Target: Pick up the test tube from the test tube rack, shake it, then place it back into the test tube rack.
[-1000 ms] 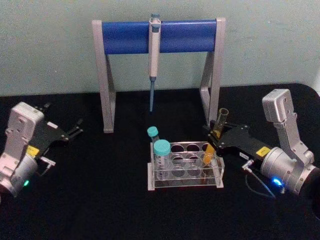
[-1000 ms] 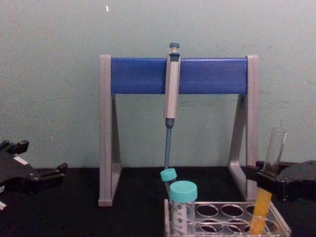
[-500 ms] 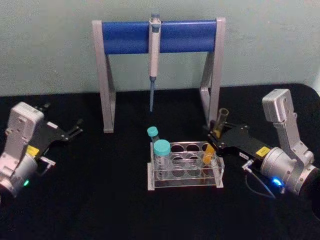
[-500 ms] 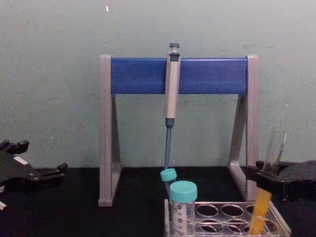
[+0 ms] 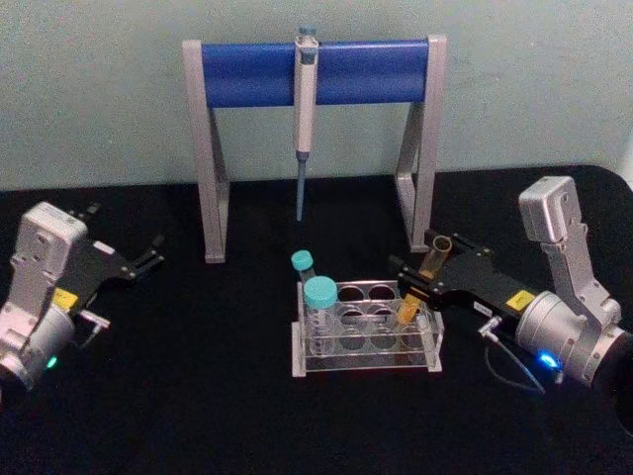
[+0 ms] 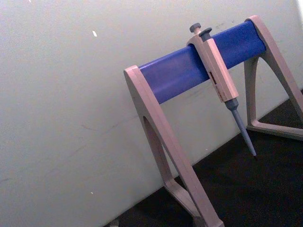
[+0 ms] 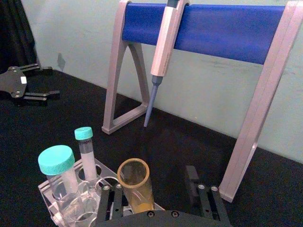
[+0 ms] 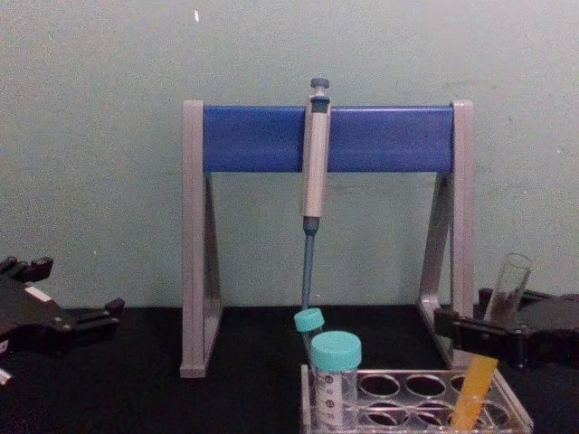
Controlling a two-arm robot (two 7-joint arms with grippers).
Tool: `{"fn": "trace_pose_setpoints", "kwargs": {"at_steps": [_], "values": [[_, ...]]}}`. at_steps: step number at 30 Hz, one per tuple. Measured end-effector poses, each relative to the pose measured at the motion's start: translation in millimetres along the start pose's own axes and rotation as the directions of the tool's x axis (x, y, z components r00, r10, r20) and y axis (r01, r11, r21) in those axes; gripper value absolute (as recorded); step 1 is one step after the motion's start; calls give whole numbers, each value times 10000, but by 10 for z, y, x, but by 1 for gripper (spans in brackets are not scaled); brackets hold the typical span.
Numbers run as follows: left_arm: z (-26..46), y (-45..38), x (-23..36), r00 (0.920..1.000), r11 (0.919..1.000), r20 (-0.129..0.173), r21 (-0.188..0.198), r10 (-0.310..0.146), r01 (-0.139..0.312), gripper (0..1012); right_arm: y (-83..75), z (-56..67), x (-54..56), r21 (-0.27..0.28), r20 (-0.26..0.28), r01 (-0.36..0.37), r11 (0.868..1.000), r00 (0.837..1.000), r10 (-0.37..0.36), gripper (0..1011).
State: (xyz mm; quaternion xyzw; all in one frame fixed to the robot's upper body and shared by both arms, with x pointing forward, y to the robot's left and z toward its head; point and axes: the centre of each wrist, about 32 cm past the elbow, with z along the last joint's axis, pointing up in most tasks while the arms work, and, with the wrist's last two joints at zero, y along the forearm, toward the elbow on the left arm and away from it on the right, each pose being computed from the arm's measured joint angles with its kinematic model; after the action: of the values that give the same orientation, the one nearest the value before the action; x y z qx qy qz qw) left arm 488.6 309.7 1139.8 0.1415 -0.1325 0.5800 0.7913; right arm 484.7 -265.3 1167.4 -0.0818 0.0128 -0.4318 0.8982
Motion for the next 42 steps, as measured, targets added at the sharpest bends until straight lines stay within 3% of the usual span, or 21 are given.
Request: {"fn": "trace_pose_setpoints", "kwargs": {"at_steps": [3,4,9,18,32,42], "values": [[0,0,0,10000,10000,0,0,0,0,1001,0,1,0,5,2,-1,10000,10000,1,785],[0,0,0,10000,10000,-1,0,-1,1,1001,0,1,-1,8,3,-2,10000,10000,2,870],[0,0,0,10000,10000,0,-1,-1,1,1001,0,2,-1,12,4,-2,10000,10000,2,999],[0,0,0,10000,10000,0,0,0,0,1001,-120,27,-40,288,63,-191,9994,9998,189,1000],[0,0,0,10000,10000,0,0,0,0,1001,-370,54,-99,292,-25,-164,9994,9999,165,1000],[0,0,0,10000,10000,0,0,0,0,1001,-571,157,-180,684,65,26,9977,10000,-30,1000]]}}
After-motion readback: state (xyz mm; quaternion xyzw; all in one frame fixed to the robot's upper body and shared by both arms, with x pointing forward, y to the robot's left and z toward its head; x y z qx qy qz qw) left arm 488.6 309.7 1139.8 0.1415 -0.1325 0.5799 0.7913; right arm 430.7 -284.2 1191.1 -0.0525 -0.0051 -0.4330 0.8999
